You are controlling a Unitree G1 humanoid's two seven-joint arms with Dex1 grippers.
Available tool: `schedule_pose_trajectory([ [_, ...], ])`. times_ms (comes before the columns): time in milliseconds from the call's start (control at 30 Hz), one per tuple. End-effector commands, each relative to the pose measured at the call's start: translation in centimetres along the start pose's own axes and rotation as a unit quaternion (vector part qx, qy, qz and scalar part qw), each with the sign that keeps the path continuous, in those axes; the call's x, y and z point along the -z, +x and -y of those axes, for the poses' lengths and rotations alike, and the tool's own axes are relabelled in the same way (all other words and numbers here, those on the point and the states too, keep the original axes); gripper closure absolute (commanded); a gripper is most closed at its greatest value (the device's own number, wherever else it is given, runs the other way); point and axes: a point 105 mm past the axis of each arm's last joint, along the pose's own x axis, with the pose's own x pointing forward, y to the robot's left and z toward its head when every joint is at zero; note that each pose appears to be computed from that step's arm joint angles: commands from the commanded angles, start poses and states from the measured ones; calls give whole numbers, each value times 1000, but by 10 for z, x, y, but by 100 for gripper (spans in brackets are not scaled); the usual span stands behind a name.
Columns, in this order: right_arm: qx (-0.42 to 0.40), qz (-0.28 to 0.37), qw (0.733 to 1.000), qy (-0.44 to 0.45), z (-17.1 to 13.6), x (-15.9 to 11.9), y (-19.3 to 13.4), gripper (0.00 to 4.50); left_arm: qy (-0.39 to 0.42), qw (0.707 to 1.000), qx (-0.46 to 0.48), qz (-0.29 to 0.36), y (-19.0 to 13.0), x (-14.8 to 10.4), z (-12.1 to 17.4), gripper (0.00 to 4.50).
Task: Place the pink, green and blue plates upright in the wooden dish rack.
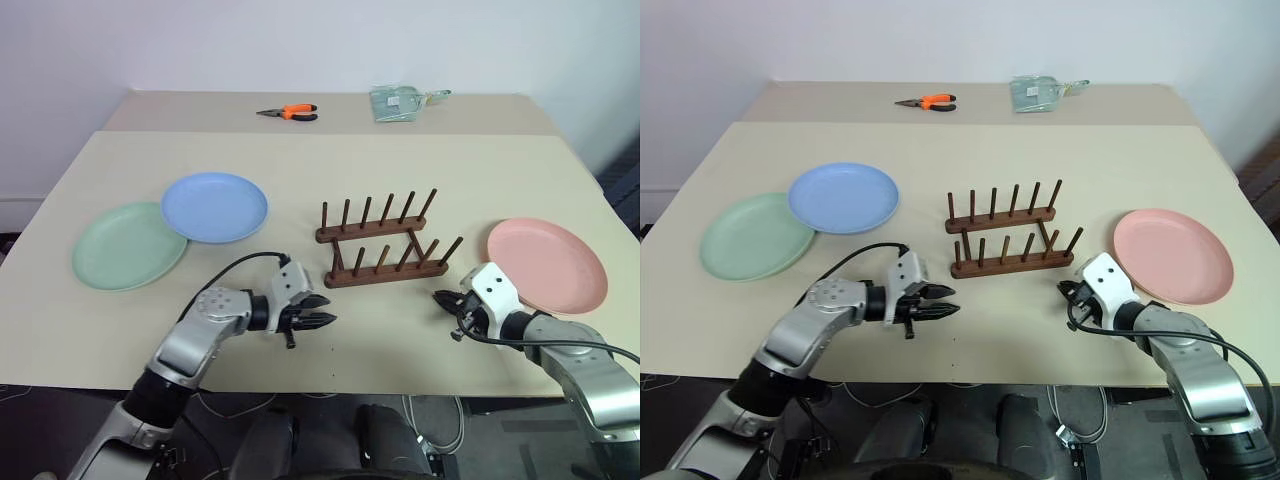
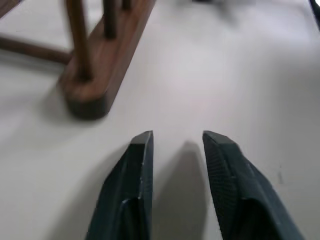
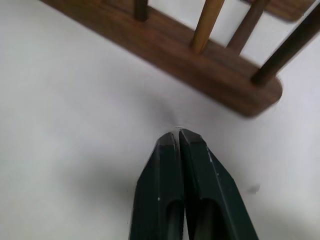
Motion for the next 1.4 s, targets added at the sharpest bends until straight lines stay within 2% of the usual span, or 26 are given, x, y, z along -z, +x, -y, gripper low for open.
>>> schedule_pose_trajectory([
  [33, 37, 0, 999, -32, 10, -5, 15, 445, 34, 992, -114, -47, 5, 14, -29, 302],
  [133, 71, -5, 997, -40, 23, -9, 27, 445, 29, 984, -169, -52, 6, 17, -43, 302],
  [300, 110, 5, 993, -34, 41, -19, 44, 445, 18, 977, -208, -52, 8, 22, -57, 302],
  [533, 110, 25, 993, -24, 45, -27, 45, 445, 14, 969, -243, -39, 8, 18, -77, 302],
  [633, 125, 34, 991, -21, 56, -30, 24, 360, 25, 973, -226, -34, 9, 16, -71, 302],
  [700, 151, 39, 988, -19, 68, -33, 7, 270, 13, 977, -211, -19, 7, 12, -64, 302],
  [800, 201, -2, 978, -49, 88, -28, -29, 132, -6, 983, -179, 51, 2, -13, -50, 302],
  [900, 205, -54, 975, -67, 91, -11, -45, 132, -30, 987, -121, 101, -2, -33, -32, 302],
  [1100, 228, -109, 967, -10, 101, 23, -40, 132, -6, 992, -62, 107, -4, -48, -15, 302],
  [1200, 224, -103, 969, -19, 100, 20, -36, 132, 0, 992, -68, 102, -6, -48, -17, 302],
  [1400, 273, -65, 958, -60, 119, -5, -44, 132, 6, 993, -69, 94, -7, -44, -15, 302],
])
